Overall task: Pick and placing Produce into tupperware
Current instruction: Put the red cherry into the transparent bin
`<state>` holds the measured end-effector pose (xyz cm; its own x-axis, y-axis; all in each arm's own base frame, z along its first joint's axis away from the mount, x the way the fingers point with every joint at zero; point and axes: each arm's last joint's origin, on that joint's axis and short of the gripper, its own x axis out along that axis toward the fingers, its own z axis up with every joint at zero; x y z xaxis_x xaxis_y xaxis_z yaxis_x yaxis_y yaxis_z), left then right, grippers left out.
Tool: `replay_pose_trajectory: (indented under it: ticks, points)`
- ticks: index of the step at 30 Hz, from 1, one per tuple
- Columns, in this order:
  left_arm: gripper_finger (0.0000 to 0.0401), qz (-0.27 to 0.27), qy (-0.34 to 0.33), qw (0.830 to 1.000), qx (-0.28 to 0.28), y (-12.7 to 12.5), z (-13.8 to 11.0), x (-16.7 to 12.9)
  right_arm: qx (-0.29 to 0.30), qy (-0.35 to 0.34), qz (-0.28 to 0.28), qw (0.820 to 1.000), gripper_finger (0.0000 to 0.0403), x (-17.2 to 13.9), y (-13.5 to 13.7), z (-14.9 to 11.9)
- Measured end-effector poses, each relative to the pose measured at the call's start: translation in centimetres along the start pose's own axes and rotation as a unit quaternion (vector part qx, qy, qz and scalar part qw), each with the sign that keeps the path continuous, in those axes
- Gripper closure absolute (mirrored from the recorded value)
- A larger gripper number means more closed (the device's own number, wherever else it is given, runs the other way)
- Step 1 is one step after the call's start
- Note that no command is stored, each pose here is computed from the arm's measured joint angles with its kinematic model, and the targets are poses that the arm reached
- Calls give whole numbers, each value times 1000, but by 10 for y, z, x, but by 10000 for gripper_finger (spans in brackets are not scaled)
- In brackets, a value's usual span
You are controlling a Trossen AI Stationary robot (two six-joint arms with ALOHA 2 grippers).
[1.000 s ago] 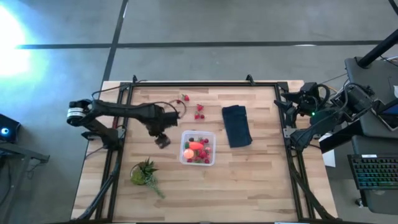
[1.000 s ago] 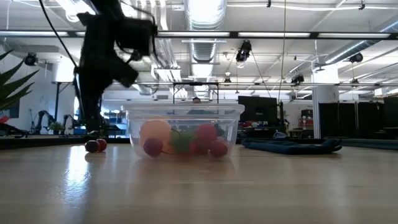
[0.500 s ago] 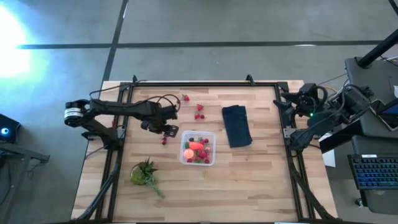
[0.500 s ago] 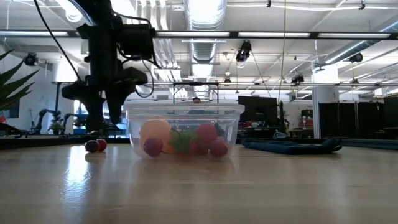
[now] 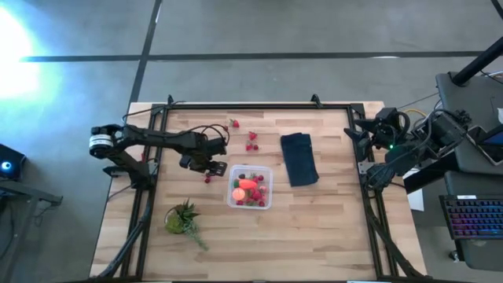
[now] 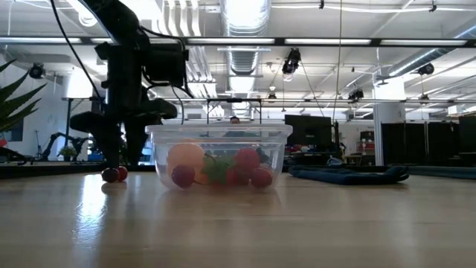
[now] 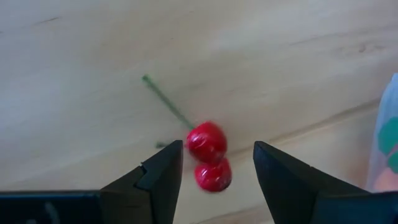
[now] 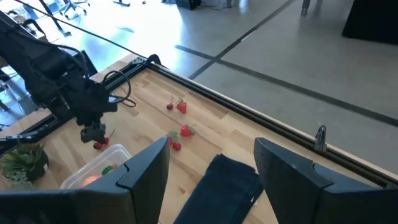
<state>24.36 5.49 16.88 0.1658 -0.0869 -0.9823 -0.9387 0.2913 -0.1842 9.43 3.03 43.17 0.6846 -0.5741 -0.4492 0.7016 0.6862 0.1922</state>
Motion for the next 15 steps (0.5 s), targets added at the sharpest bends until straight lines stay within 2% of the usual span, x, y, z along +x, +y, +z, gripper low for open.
replay_pose_trajectory:
  ticks: [6, 15]
  points:
    - [219, 18, 17, 1000, 0, -2, 1, 14, 4, 1, 2, 1000, 177, -1, -1, 0]
    - [233, 19, 8, 1000, 1, -4, 2, 16, 5, -2, 4, 1000, 177, -2, -5, 1]
